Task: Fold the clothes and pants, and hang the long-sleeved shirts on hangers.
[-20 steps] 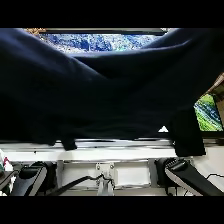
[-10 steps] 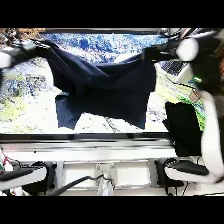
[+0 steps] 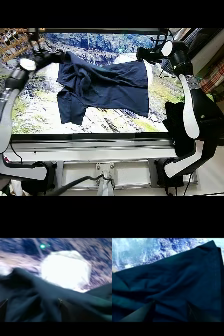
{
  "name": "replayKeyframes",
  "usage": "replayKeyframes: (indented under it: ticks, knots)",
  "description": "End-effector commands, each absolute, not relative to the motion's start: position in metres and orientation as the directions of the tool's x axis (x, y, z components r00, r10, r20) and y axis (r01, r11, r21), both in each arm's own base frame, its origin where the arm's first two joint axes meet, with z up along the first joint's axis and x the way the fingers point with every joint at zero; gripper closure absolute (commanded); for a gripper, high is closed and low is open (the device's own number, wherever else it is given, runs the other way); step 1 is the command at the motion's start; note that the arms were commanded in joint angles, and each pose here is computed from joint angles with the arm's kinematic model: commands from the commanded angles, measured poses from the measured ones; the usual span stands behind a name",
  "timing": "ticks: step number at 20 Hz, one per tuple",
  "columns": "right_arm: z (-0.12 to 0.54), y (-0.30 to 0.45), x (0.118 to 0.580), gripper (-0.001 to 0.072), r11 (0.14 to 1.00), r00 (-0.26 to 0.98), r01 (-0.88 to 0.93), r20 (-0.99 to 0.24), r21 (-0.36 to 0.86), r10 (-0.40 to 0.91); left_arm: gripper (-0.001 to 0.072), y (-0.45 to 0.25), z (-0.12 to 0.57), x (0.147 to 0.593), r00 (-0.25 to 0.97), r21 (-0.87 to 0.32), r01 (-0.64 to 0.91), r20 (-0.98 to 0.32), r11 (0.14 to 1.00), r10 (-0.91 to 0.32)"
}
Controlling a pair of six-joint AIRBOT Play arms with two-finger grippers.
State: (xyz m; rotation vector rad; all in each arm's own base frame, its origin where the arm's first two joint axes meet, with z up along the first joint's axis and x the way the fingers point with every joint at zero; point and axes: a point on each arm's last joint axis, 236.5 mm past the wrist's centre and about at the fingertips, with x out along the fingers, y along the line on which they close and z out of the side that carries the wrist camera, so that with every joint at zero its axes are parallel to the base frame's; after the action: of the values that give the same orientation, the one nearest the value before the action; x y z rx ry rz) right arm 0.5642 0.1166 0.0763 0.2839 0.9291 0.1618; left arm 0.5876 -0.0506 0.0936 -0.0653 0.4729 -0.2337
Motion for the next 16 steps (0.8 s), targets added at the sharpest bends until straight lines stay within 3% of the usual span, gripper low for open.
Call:
replayKeyframes:
  ticks: [1, 2, 5, 6, 11, 16]
  knots:
    - [0.089, 0.12, 0.529, 0.0292, 0.953, 0.496, -0.07, -0.818, 0.296, 0.291, 0.0354, -0.018, 0.093, 0.548, 0.775, -0.182, 0.237, -0.557, 0.954, -0.299]
    - [0.091, 0.122, 0.516, 0.0293, 0.954, 0.464, -0.096, -0.836, 0.282, 0.294, 0.0403, -0.009, 0.077, 0.53, 0.711, -0.191, 0.254, -0.628, 0.948, -0.317]
    - [0.106, 0.131, 0.493, 0.0293, 0.951, 0.434, -0.152, -0.847, 0.269, 0.309, 0.0397, 0.022, 0.015, 0.479, 0.52, -0.17, 0.242, -0.808, 0.955, -0.276]
    - [0.112, 0.133, 0.489, 0.0294, 0.95, 0.441, -0.164, -0.841, 0.267, 0.312, 0.0305, 0.027, -0.004, 0.467, 0.478, -0.146, 0.245, -0.842, 0.958, -0.25]
    - [0.126, 0.155, 0.474, 0.0328, 0.939, 0.439, -0.215, -0.832, 0.269, 0.339, 0.0278, 0.011, -0.049, 0.46, 0.443, -0.112, 0.293, -0.864, 0.95, -0.239]
    - [0.126, 0.159, 0.473, 0.0328, 0.938, 0.438, -0.222, -0.832, 0.267, 0.341, 0.0278, -0.006, -0.081, 0.453, 0.367, -0.213, 0.275, -0.878, 0.937, -0.307]
